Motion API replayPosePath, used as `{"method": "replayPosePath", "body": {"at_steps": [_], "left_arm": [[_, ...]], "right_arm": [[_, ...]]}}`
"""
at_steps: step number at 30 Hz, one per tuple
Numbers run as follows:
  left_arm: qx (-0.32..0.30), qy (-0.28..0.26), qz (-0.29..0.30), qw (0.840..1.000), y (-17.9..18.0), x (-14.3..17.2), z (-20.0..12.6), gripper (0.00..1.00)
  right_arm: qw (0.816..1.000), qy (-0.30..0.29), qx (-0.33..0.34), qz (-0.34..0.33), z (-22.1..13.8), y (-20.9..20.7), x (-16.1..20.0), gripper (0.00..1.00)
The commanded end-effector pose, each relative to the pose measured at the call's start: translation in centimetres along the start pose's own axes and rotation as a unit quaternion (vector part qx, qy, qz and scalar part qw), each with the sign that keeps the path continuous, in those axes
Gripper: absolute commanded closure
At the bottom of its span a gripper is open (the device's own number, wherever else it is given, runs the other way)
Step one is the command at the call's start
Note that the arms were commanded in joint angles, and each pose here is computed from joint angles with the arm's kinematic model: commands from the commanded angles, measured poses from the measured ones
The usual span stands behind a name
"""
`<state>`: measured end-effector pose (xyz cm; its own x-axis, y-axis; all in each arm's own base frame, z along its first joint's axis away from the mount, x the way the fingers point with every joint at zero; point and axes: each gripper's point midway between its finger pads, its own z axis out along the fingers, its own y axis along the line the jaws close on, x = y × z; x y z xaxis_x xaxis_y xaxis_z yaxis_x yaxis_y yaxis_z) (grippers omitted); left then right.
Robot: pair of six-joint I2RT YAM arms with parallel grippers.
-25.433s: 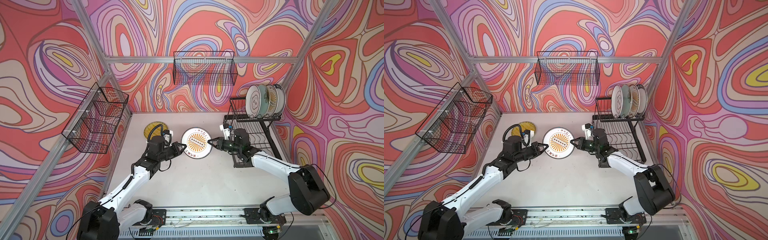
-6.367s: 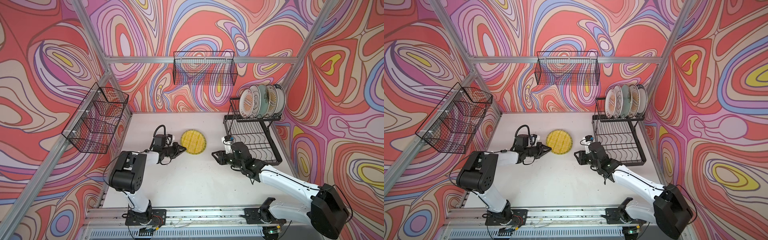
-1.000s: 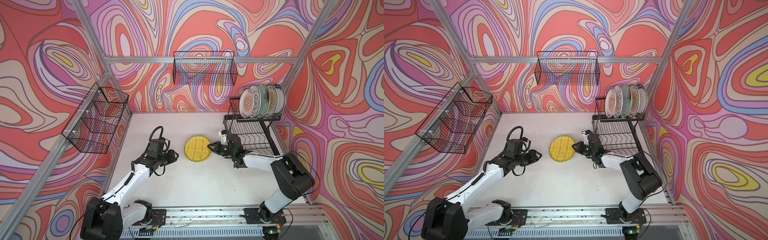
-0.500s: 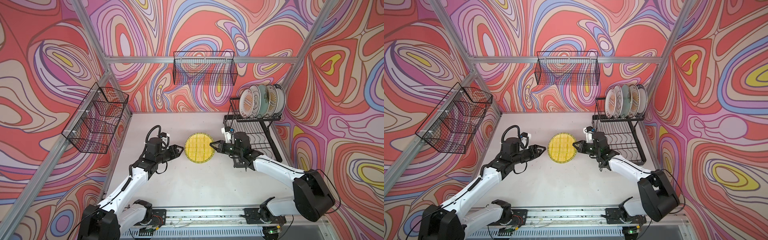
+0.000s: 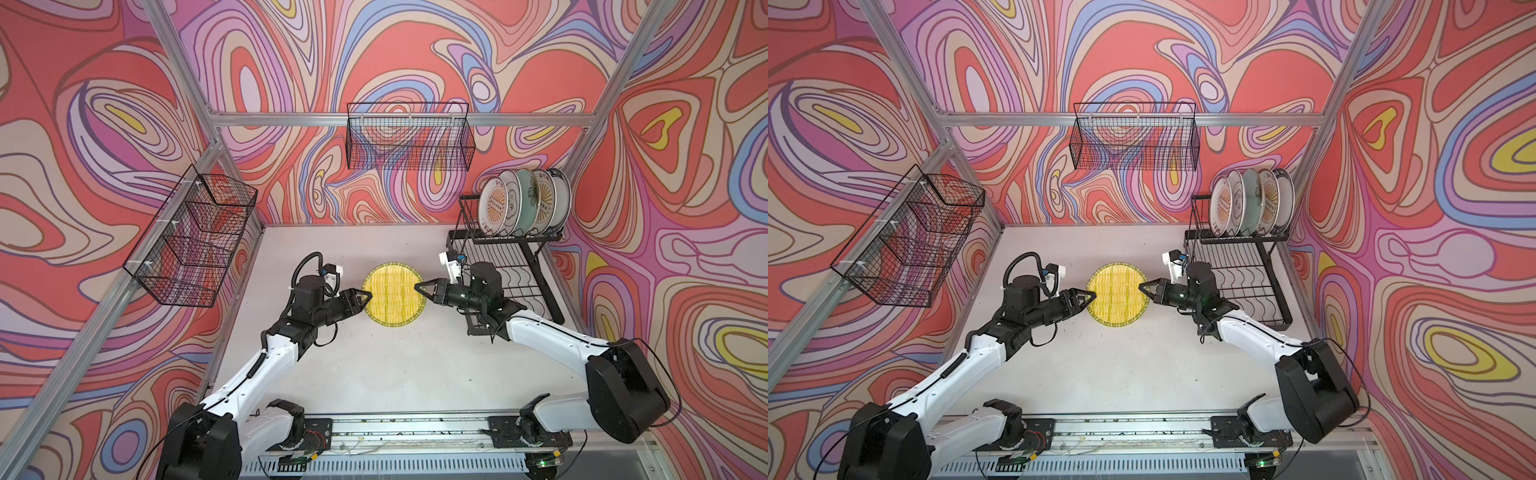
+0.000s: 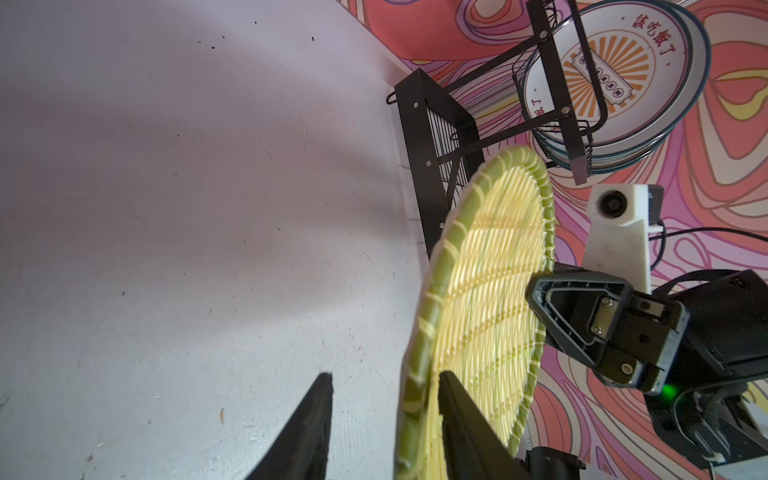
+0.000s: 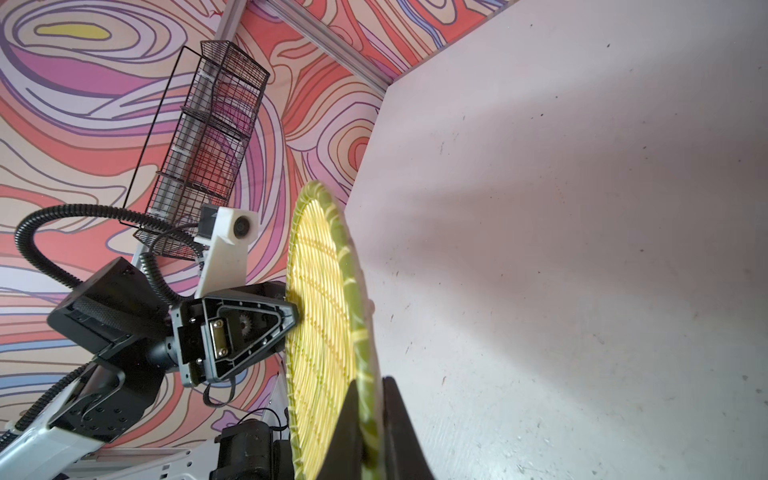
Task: Load plates into a dish rack
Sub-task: Pick up the plate from the center of the table.
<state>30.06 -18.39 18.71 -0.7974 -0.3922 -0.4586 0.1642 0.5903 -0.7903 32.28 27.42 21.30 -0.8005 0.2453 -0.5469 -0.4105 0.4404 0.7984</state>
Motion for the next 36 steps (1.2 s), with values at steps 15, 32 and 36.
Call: {"method": "replayPosePath", "body": {"at_steps": [15,32,36], "left_arm": [[0.097,-0.01,0.012,0.995,-3.7,-0.5,-0.1,0.78],[0.117,-0.015,0.009,0.993,-4.9,-1.2,-0.1,1.0],[0.131,-0.023,0.009,0.991,-5.5,-1.6,-0.1,1.0]], "right_arm": [[0.999,-0.008,-0.042,-0.025,-0.3,2.2,-0.8,1.0],[0.997,-0.023,-0.075,-0.027,-1.0,4.0,-1.4,1.0],[0.995,-0.021,-0.095,-0.024,-1.0,4.6,-1.3,0.93]]}}
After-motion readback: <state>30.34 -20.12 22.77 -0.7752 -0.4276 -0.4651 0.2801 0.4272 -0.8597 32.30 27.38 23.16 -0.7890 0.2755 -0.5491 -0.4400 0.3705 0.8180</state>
